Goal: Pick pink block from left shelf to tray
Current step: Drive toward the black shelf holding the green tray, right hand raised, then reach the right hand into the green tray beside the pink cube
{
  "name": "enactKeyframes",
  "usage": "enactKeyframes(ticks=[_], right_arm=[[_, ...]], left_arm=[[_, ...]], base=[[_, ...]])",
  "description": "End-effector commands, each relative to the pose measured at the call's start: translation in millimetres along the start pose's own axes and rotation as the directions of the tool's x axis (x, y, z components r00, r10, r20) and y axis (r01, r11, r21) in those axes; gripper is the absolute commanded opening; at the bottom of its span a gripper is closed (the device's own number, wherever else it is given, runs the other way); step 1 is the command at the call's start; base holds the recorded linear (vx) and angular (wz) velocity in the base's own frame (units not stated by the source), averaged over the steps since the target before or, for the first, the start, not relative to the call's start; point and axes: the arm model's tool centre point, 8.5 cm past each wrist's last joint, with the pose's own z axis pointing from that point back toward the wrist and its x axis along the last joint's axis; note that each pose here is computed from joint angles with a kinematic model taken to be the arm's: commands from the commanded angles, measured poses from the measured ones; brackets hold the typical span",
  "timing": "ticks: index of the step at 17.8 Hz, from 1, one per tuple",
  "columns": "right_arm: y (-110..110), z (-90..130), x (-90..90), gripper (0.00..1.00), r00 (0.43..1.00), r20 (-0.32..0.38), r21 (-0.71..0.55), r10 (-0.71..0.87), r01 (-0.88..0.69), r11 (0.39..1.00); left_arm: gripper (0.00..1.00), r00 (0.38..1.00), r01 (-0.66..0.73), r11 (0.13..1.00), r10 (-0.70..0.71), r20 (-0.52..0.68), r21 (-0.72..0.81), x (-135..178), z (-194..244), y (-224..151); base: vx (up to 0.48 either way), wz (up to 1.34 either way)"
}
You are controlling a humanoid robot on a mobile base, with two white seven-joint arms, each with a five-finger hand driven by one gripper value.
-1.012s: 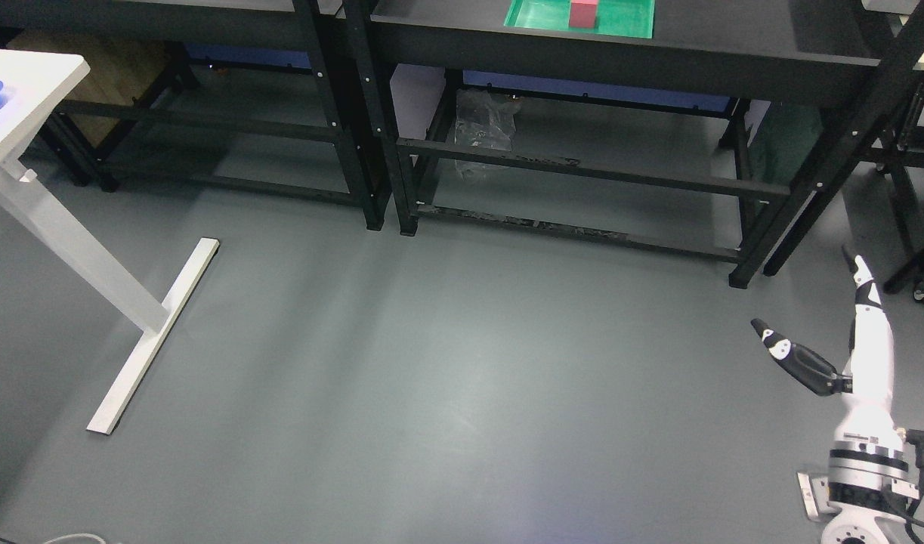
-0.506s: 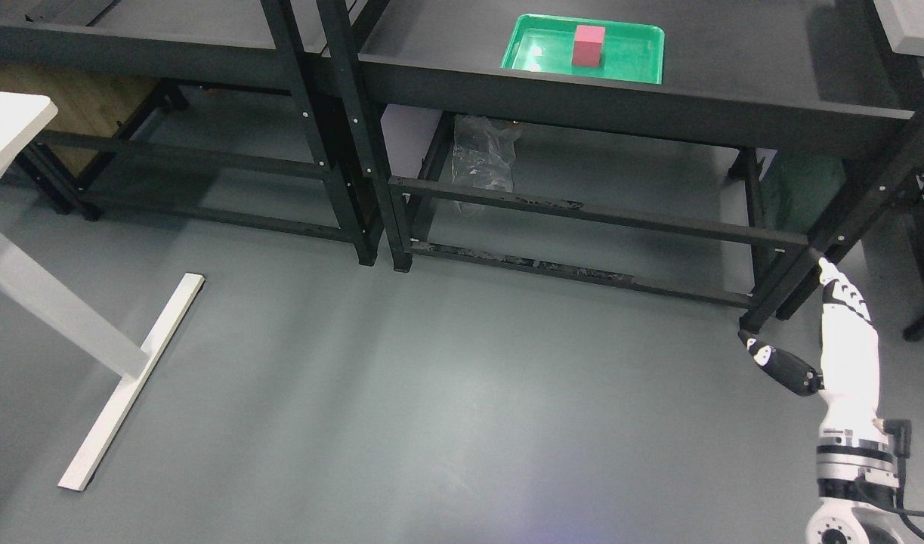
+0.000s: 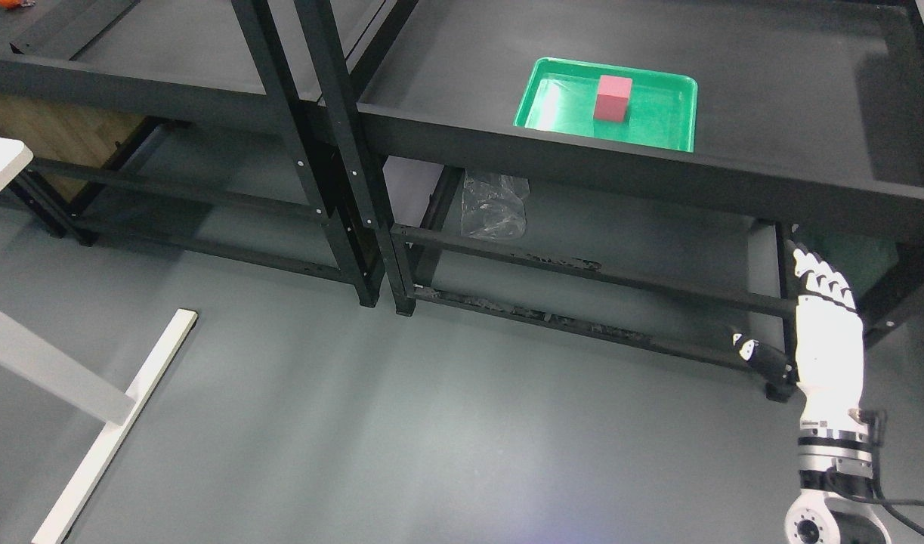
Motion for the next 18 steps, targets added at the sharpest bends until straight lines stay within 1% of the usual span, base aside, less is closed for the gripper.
enactKeyframes(ticks=[1, 4, 6, 7, 10, 12, 15, 18], right_arm=[[5.5, 0.3, 10.1, 1.0, 1.0, 0.022, 0.007, 0.013, -0.013, 1.0], [4.3, -3.5, 13.1, 1.0, 1.0, 0.029, -0.005, 0.004, -0.004, 1.0], [0.8, -12.7, 18.0, 1.0, 0.999, 0.043, -0.023, -0.004, 0.005, 1.0], [1.6, -13.8, 19.6, 1.0, 0.999, 0.046, -0.018, -0.013, 0.014, 1.0], [6.2, -9.5, 22.4, 1.0, 0.995, 0.048, -0.002, -0.091, 0.092, 0.996], [6.6, -7.6, 24.6, 1.0, 0.992, 0.074, 0.004, -0.106, 0.106, 0.994], [12.4, -4.1, 26.4, 1.0, 0.991, 0.079, 0.041, -0.106, 0.103, 0.994], [25.7, 5.0, 22.8, 1.0, 0.993, 0.063, 0.173, -0.101, 0.089, 0.981]], left_arm=[[1.0, 1.0, 0.004, 1.0, -0.004, -0.009, 0.017, -5.3, 1.6, 11.5], [1.0, 1.0, 0.004, 1.0, -0.004, -0.009, 0.017, -5.3, 1.6, 11.5], [1.0, 1.0, 0.004, 1.0, -0.004, -0.01, 0.017, -5.4, 1.6, 11.5], [1.0, 1.0, 0.004, 1.0, -0.004, -0.009, 0.017, -5.3, 1.6, 11.5], [1.0, 1.0, 0.004, 1.0, -0.004, -0.009, 0.017, -5.3, 1.6, 11.5], [1.0, 1.0, 0.004, 1.0, -0.004, -0.009, 0.017, -5.3, 1.6, 11.5], [1.0, 1.0, 0.004, 1.0, -0.004, -0.009, 0.017, -5.3, 1.6, 11.5], [1.0, 1.0, 0.004, 1.0, -0.004, -0.009, 0.017, -5.3, 1.6, 11.5]], base=[[0.399, 0.12], [0.388, 0.13], [0.365, 0.14], [0.336, 0.13], [0.362, 0.13], [0.349, 0.1], [0.36, 0.09], [0.349, 0.08]])
